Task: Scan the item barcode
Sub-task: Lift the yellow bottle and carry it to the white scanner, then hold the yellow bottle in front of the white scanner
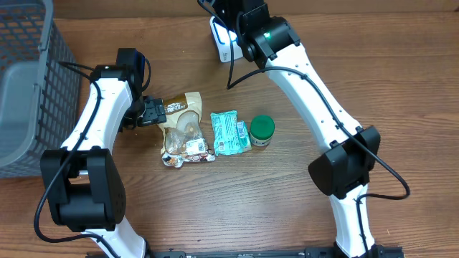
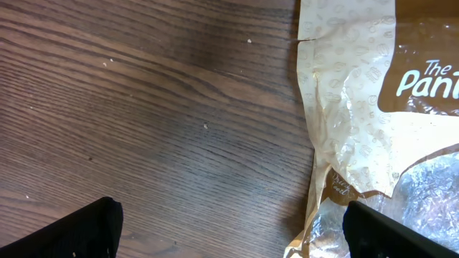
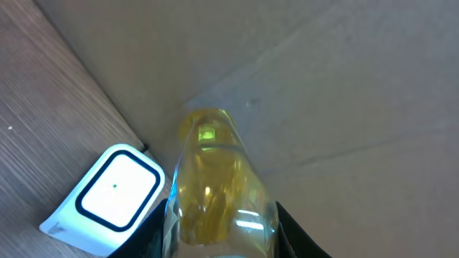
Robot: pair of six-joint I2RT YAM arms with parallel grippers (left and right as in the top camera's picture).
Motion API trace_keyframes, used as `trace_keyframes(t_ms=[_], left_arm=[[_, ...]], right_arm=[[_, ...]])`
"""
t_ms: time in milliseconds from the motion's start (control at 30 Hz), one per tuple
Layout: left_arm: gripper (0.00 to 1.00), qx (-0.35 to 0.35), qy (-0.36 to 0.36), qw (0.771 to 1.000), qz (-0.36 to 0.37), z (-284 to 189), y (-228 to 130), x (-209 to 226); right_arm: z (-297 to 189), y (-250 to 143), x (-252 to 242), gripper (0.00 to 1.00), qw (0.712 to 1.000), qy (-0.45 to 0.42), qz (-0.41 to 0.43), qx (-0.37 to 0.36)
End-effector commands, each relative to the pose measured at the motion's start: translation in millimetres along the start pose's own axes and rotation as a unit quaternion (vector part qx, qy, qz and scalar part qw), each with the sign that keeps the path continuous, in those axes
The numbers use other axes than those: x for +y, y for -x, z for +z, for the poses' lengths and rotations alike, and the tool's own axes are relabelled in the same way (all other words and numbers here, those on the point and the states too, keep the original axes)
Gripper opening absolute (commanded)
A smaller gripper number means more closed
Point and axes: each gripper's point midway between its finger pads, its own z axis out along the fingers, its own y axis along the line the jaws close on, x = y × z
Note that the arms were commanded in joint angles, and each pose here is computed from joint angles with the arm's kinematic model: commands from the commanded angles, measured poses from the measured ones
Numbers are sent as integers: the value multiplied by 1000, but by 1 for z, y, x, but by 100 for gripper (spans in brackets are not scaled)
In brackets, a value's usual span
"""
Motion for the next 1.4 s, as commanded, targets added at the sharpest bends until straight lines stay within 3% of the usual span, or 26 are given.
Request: trace_keyframes(t_ms=[0, 467, 867, 1367], left_arm=[[99, -5, 4, 1000, 7, -1, 5, 2], [100, -5, 3, 1000, 7, -1, 5, 1], [100, -5, 4, 1000, 7, -1, 5, 1], [100, -5, 3, 1000, 7, -1, 5, 1]], right_arm=[[19, -2, 6, 23, 999, -16, -37, 1], [55, -2, 15, 24, 998, -52, -41, -20], [86, -28, 28, 23, 997, -53, -59, -2], [89, -43, 44, 23, 997, -20, -71, 20]])
